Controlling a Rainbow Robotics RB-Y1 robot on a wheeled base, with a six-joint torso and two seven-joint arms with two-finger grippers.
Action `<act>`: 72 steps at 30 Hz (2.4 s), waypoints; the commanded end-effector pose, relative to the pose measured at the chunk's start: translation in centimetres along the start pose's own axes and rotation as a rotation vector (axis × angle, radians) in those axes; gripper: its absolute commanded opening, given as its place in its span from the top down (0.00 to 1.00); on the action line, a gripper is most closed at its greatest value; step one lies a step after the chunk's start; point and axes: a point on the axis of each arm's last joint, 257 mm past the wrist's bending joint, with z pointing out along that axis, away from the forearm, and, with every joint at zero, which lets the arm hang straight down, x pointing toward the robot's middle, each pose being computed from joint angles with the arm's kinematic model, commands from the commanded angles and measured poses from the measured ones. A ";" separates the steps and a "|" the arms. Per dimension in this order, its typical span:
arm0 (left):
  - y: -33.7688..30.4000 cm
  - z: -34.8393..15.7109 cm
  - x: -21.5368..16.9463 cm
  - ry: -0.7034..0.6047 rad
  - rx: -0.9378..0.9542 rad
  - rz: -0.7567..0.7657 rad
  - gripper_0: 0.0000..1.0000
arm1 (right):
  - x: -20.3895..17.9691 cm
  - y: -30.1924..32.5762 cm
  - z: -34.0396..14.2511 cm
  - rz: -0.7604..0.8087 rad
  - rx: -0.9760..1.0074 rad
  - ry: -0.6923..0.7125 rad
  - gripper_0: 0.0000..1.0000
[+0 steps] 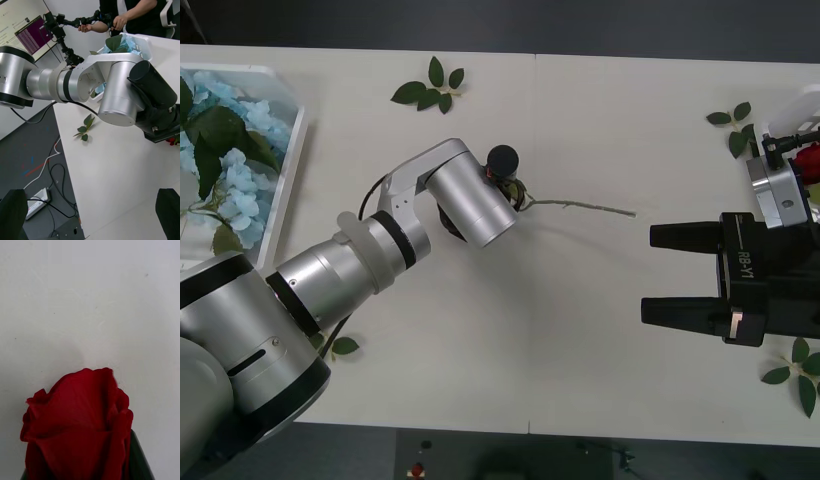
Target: Put the red flowers into the right box and the blue flowers into the left box
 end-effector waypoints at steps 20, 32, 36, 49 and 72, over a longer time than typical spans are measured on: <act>-1.2 -7.8 -7.1 0.001 -0.088 0.318 1.00 | -0.7 0.3 0.0 -0.006 -0.009 -0.022 0.00; -1.5 -10.4 -12.8 0.089 -0.089 0.421 0.99 | -0.8 0.5 0.0 0.000 -0.015 -0.025 0.00; -1.6 -10.7 -13.1 0.097 -0.089 0.423 0.00 | -0.9 0.5 0.0 0.002 -0.013 -0.029 0.00; -2.5 -13.7 -11.5 0.168 -0.060 0.413 0.00 | -1.0 0.2 0.0 0.009 -0.004 -0.034 0.00; 5.1 -5.3 -7.3 0.080 -0.091 0.511 0.00 | -1.1 -0.1 -0.1 0.013 0.005 -0.036 0.00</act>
